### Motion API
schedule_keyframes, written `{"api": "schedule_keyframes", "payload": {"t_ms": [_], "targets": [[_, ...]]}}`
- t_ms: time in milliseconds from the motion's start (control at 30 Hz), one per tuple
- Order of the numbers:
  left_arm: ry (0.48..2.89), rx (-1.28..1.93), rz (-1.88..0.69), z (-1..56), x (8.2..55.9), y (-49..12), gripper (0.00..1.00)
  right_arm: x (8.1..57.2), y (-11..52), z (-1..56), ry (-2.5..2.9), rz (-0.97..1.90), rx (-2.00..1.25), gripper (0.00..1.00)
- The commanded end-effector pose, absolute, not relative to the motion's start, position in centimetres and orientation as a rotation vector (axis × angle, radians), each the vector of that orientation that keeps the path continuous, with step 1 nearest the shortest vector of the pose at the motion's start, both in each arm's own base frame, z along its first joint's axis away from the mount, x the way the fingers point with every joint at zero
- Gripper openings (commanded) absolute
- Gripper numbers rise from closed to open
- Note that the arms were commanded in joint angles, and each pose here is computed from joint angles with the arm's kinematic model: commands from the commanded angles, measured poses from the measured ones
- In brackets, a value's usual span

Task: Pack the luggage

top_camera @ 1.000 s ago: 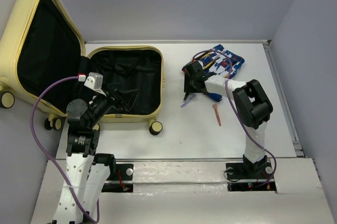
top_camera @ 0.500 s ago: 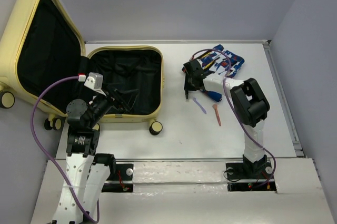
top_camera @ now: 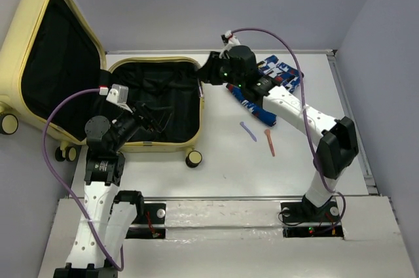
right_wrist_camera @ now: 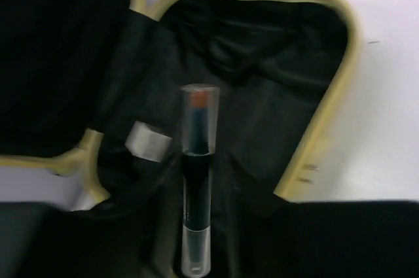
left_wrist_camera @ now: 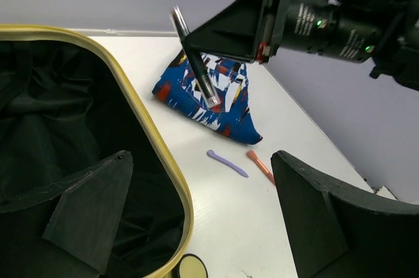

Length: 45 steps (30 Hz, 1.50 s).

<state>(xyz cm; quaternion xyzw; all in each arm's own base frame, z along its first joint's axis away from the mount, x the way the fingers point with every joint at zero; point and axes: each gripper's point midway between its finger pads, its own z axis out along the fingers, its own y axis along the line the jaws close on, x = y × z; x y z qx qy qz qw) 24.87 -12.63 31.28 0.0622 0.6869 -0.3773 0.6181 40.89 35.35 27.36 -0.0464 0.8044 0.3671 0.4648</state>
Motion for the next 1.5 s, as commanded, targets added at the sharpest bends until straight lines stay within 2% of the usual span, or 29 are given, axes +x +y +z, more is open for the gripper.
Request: {"api": "schedule_keyframes", "payload": {"t_ms": [0,67,133,167,200,233,333,400,533,667,800,900,967,1067,1100,1300,1467], "targets": [[1.571,0.154,-0.893,31.3,25.1,-12.9,0.99,38.7,42.0,30.8,1.912,1.065,-0.327,0.69],[1.573,0.144,-0.875,31.3,25.2,-12.6,0.99,39.3,40.6,28.2,1.986,0.949,-0.298,0.85],[1.568,0.146,-0.862,31.4,25.1,-12.5,0.99,39.6,37.3,27.0,2.006,0.835,-0.245,0.84],[1.566,0.146,-0.857,31.4,25.1,-12.5,0.99,39.8,35.4,25.4,2.033,0.765,-0.210,0.73],[1.560,0.148,-0.857,31.6,25.0,-12.5,0.99,39.6,32.0,20.8,2.132,0.686,-0.169,0.68],[1.559,0.151,-0.857,31.6,25.0,-12.5,0.99,39.2,29.9,20.4,2.142,0.660,-0.147,0.57],[1.549,0.162,-0.861,32.0,24.7,-12.6,0.99,36.7,23.5,13.0,2.335,0.493,-0.127,0.46],[1.548,0.168,-0.863,32.0,24.6,-12.6,0.99,35.8,20.8,10.1,2.403,0.326,-0.120,0.47],[1.539,0.173,-0.860,32.2,24.4,-12.6,0.99,33.6,17.8,4.8,2.539,0.129,-0.161,0.66],[1.545,0.180,-0.869,32.0,24.4,-12.7,0.99,34.4,17.9,3.5,2.572,0.079,-0.187,0.69],[1.541,0.186,-0.866,32.1,24.3,-12.7,0.99,34.6,18.7,2.4,2.615,0.097,-0.238,0.64],[1.537,0.185,-0.865,32.2,24.3,-12.7,0.99,34.4,18.7,1.0,2.658,0.085,-0.256,0.48],[1.533,0.189,-0.864,32.3,24.2,-12.7,0.99,33.7,19.4,0.4,2.673,0.089,-0.283,0.28],[1.533,0.190,-0.865,32.3,24.1,-12.8,0.99,33.1,20.4,0.1,2.680,0.093,-0.321,0.10],[1.530,0.190,-0.864,32.4,24.1,-12.7,0.99,32.9,20.7,0.1,2.681,0.098,-0.323,0.07],[1.530,0.192,-0.865,32.4,24.1,-12.7,0.99,34.2,21.6,5.2,2.554,0.186,-0.262,0.07],[1.530,0.191,-0.866,32.4,24.1,-12.7,0.99,34.1,27.1,16.6,2.273,0.517,-0.334,0.07]]}}
